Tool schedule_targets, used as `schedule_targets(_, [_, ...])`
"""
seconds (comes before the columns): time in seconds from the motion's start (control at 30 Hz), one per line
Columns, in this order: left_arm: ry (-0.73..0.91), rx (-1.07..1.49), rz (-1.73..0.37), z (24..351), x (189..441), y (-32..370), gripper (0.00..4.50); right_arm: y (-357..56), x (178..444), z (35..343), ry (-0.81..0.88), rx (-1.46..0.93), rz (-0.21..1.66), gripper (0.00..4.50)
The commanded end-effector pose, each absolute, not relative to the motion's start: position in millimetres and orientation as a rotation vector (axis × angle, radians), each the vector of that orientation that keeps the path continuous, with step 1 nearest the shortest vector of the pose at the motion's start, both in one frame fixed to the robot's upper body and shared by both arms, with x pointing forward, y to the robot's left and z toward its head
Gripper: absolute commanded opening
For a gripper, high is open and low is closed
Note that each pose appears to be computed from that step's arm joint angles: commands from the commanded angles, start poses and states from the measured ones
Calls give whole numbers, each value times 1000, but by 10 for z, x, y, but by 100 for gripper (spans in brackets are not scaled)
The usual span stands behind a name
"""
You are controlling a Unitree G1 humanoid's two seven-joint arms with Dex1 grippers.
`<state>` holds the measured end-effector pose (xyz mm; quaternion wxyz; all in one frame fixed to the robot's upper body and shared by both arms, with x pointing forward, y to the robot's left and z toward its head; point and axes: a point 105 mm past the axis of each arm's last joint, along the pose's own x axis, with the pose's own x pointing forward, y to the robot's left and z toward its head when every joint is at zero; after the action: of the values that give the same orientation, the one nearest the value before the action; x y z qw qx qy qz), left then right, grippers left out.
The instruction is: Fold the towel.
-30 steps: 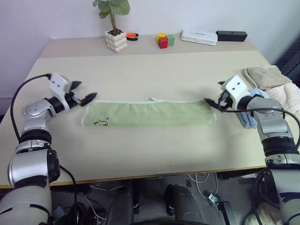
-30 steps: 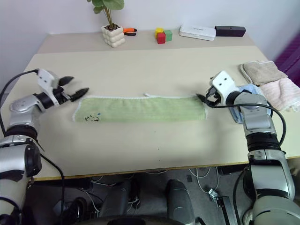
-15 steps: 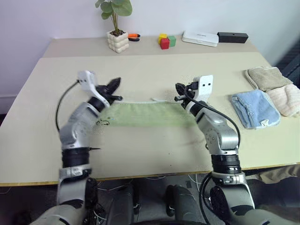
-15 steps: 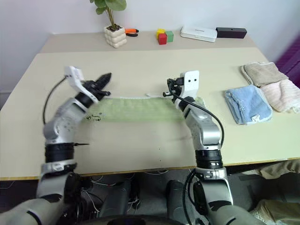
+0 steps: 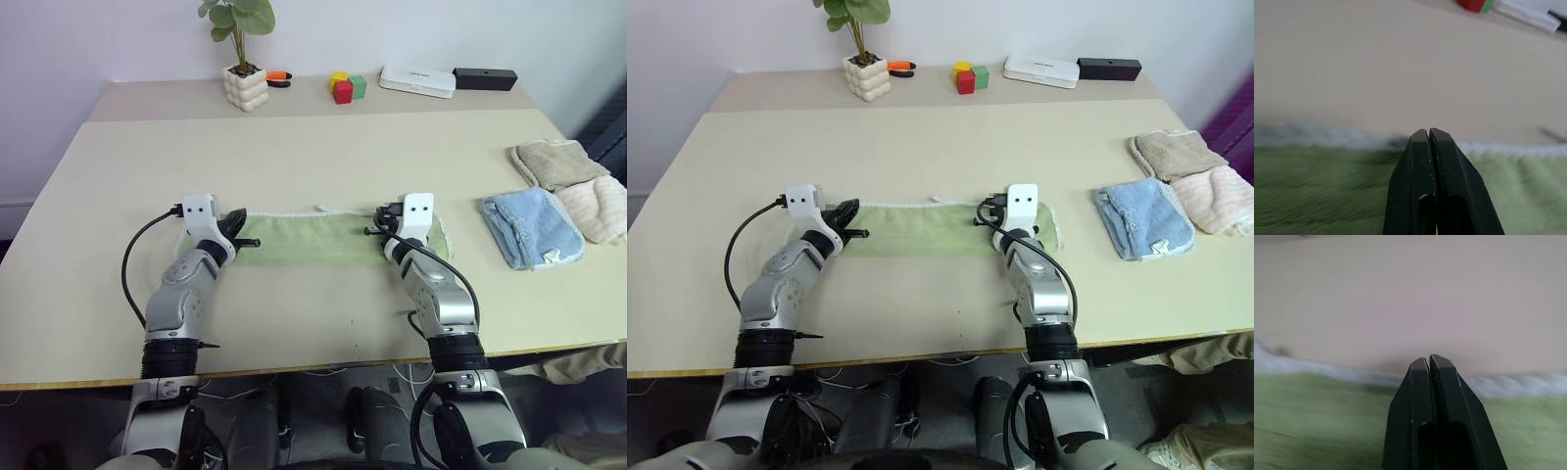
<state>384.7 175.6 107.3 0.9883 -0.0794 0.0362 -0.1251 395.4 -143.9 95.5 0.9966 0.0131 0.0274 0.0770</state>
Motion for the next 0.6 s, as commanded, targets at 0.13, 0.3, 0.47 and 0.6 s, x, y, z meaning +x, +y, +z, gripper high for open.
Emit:
schedule_targets(0.13, [40,-86,-247,1074,3857,2020,0,-1766,3962,995,17,-102,107,3])
schedule_targets(0.3, [46,-81,-259,1093,3856,2184,0,-1963,3992,1035,8,-133,105,3])
schedule_targets(0.47, [-7,-67,-351,1254,3798,2199,77,-2033,3942,1167,-18,-25,155,119])
schedule_targets(0.6, [-36,-12,-414,1354,3754,2195,276,-2139,3849,1306,-27,61,166,322])
